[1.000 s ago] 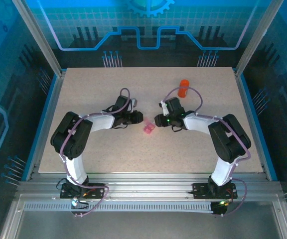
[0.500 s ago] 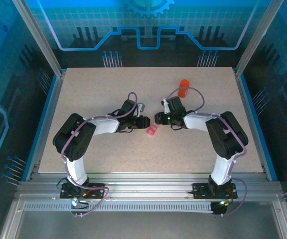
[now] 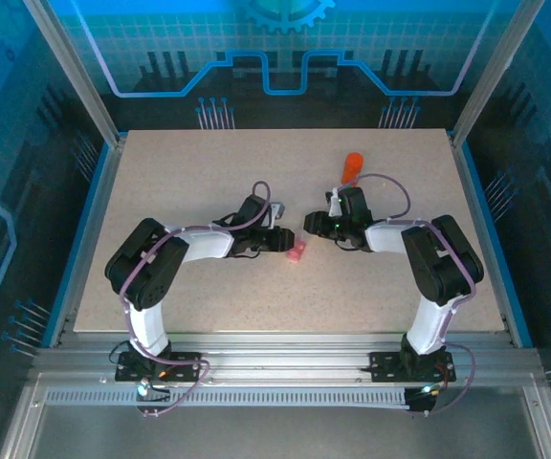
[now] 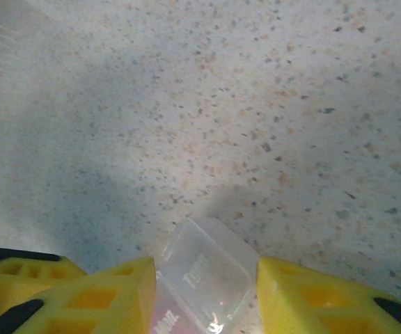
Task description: Sort the pills into containers
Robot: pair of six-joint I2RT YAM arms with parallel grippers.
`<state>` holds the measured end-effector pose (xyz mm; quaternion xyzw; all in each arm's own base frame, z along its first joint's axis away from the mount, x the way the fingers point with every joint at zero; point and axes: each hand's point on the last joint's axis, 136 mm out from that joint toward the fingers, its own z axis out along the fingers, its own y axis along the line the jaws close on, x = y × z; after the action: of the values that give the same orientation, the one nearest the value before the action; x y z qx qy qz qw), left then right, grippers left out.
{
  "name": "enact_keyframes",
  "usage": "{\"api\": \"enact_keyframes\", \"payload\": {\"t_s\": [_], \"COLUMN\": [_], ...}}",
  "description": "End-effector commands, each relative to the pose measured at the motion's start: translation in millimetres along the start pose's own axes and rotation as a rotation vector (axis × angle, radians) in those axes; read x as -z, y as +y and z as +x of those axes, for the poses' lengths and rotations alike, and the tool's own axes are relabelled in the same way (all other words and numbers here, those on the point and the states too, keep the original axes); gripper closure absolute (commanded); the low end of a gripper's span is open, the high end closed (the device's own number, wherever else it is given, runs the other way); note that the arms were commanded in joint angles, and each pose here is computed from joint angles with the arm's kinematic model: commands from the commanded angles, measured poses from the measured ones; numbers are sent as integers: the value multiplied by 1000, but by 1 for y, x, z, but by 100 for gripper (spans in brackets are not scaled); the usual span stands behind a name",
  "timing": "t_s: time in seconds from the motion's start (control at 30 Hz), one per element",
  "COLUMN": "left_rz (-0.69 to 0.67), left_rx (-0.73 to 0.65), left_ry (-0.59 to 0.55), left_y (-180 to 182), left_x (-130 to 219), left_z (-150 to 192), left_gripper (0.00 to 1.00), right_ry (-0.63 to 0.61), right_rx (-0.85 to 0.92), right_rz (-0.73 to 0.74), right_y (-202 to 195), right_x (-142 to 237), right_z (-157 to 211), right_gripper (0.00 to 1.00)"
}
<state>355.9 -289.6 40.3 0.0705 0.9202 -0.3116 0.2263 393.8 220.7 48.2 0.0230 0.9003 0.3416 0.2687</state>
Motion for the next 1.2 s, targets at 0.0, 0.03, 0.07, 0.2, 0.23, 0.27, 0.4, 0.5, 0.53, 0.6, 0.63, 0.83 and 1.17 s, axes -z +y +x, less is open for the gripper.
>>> {"api": "enact_keyframes", "payload": {"t_s": [0.0, 0.03, 0.07, 0.2, 0.23, 0.27, 0.4, 0.5, 0.53, 0.6, 0.63, 0.83, 1.17], "left_rz": [18, 14, 9, -35, -44, -51, -63, -62, -62, -61, -59, -56, -59], "left_rx": [-6, -4, -5, 6, 10, 14, 28, 26, 26, 28, 31, 35, 31], "left_ry": [30, 33, 39, 65, 72, 77, 79, 77, 78, 79, 80, 78, 76], "left_y": [-8, -8, -7, 4, 7, 9, 13, 13, 13, 12, 12, 12, 12], "left_x": [-8, -9, -11, -19, -21, -23, -27, -26, -26, -26, -27, -27, -25], "left_z": [8, 9, 10, 15, 16, 18, 20, 20, 20, 20, 20, 20, 20], "left_gripper": [57, 57, 57, 57, 57, 57, 58, 61, 62, 63, 63, 63, 65], "right_ry": [-34, -35, -37, -30, -27, -24, 11, 31, 37, 43, 48, 94, 145], "right_rx": [-20, -22, -21, -10, -2, 5, 43, 72, 79, 92, 93, 88, 109], "right_rz": [-69, -71, -70, -58, -52, -46, 1, 29, 39, 58, 64, 52, 67], "right_y": [16, 16, 17, 17, 17, 17, 12, 9, 7, 5, 3, 1, -1], "right_x": [6, 7, 7, 12, 15, 16, 26, 31, 33, 34, 33, 21, 9], "right_z": [-9, -10, -10, -8, -7, -6, 7, 17, 20, 24, 26, 40, 56], "right_gripper": [57, 57, 57, 57, 57, 57, 57, 57, 57, 57, 57, 61, 65]}}
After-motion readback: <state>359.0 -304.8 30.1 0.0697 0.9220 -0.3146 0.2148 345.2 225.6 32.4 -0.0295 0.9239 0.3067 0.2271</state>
